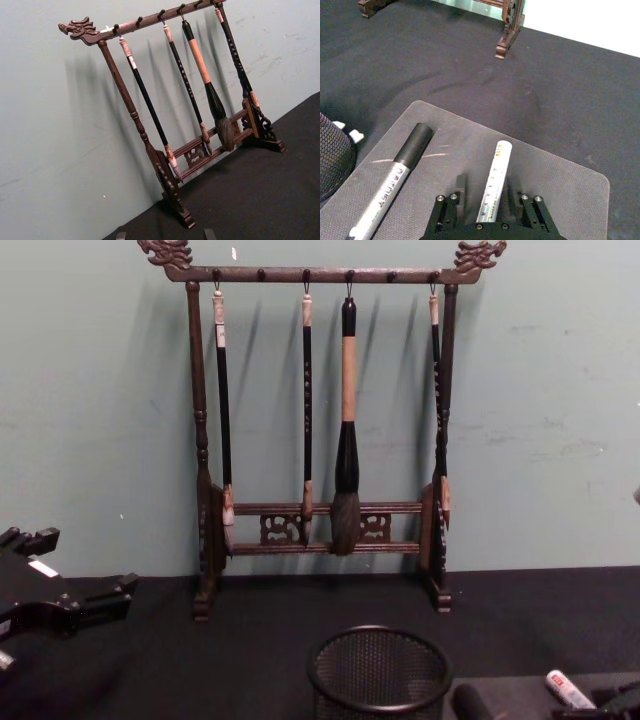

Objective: Pick up the water-based marker from the table and place it into the pen holder.

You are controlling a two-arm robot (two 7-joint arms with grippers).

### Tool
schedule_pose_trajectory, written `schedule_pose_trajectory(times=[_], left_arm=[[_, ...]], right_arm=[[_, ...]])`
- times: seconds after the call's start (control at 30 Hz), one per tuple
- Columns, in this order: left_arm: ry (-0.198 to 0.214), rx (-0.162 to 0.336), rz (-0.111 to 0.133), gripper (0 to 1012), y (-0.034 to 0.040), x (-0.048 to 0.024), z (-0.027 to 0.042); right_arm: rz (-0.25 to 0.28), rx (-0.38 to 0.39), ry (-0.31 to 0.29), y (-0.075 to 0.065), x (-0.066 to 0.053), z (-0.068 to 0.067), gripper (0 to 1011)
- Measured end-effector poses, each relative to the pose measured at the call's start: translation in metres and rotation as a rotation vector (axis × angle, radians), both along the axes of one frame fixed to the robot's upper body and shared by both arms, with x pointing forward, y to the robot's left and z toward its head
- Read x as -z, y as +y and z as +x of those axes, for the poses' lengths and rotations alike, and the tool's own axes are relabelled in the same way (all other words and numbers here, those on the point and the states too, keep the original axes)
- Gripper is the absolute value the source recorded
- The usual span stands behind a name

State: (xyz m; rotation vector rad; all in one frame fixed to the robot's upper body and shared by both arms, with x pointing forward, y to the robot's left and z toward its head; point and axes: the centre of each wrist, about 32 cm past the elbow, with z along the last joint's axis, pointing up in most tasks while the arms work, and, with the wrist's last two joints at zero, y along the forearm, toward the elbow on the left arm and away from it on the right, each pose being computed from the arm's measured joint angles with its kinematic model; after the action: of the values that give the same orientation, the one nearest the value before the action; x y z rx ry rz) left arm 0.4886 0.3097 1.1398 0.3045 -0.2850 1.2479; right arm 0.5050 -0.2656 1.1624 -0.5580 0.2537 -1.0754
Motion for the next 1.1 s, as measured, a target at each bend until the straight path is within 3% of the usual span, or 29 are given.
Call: schedule_pose_trajectory(times=[0.4,0.8,1.1], left_arm=[[0.000,0.000,0.000,1001,0.0000,0.0000,0.0000],[0.000,0.000,0.000,1001,0.0000,0.0000,0.0000],[0.000,0.000,0.000,1001,0.0000,0.0000,0.0000]], right_arm=[[0.000,0.000,0.000,0.000,0.000,0.000,189],[0.010,0.001,-0.011,-0.001,0.000,-0.001,169],[0.083,-0.015,-0.137,-0.002,-0.011,-0.006,169]])
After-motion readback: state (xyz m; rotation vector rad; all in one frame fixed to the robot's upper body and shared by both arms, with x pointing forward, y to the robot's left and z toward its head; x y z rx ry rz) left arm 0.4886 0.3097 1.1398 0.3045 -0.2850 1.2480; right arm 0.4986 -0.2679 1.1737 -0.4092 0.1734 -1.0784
